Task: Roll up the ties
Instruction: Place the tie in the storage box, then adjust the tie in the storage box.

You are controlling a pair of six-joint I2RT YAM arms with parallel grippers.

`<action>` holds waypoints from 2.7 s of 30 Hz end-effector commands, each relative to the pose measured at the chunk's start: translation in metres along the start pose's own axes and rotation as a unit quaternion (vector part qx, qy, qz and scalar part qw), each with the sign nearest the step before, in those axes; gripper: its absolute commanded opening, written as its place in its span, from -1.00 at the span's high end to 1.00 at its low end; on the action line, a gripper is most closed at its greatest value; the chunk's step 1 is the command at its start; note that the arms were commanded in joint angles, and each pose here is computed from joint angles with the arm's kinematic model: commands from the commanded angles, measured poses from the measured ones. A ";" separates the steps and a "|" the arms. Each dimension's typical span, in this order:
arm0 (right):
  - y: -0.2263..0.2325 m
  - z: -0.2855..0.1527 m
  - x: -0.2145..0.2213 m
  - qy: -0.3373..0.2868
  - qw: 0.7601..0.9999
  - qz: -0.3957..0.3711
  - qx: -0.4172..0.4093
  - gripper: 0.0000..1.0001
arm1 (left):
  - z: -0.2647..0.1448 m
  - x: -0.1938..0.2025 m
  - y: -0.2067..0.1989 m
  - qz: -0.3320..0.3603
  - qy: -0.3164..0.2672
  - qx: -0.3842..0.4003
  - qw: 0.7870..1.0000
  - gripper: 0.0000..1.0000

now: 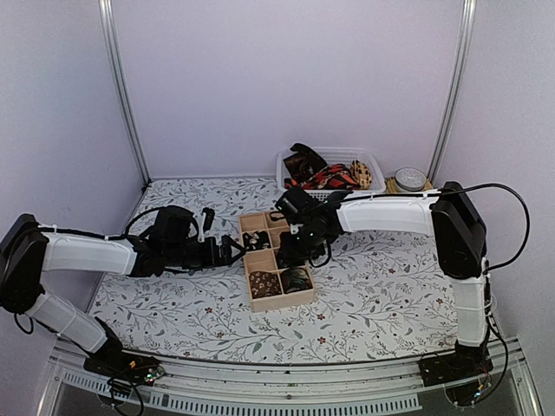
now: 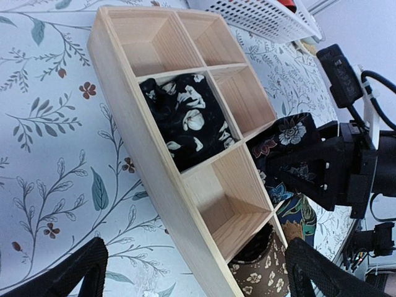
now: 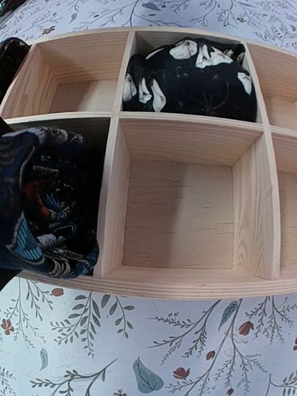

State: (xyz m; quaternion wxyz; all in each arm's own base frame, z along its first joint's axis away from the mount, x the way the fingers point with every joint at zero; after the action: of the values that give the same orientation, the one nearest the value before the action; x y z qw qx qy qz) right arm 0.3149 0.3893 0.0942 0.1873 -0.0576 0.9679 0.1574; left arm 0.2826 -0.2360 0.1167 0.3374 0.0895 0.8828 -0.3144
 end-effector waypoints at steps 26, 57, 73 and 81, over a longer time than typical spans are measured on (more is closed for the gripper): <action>0.004 0.008 0.004 -0.001 0.996 -0.055 0.066 0.04 | -0.003 0.000 -0.001 0.002 -0.002 0.012 1.000 -1.00; 0.024 -0.065 -0.033 -0.066 0.996 -0.057 0.036 -0.54 | -0.006 -0.003 -0.002 0.004 -0.006 0.010 1.000 -1.00; 0.015 -0.069 -0.026 -0.045 0.998 -0.046 0.007 0.00 | -0.010 -0.009 -0.005 0.009 -0.011 0.007 1.000 -1.00; 0.009 -0.043 -0.013 -0.009 0.999 -0.032 -0.007 0.32 | -0.009 -0.009 -0.005 0.009 -0.010 0.007 1.000 -1.00</action>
State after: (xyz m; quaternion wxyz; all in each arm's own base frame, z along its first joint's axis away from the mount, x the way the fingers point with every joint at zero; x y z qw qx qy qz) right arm 0.3193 0.3859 0.1080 0.2003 -0.0931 0.9681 0.1185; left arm 0.2790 -0.2355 0.1220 0.3366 0.0932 0.8808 -0.3197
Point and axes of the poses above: each gripper's point midway between its finger pads, its own z axis out along the fingers, its own y axis along the line the jaws close on, x = y × z, the point moved 3 cm from there along -z, back along the fingers, and after that the axes turned 7 degrees about z, right-handed, at the moved point
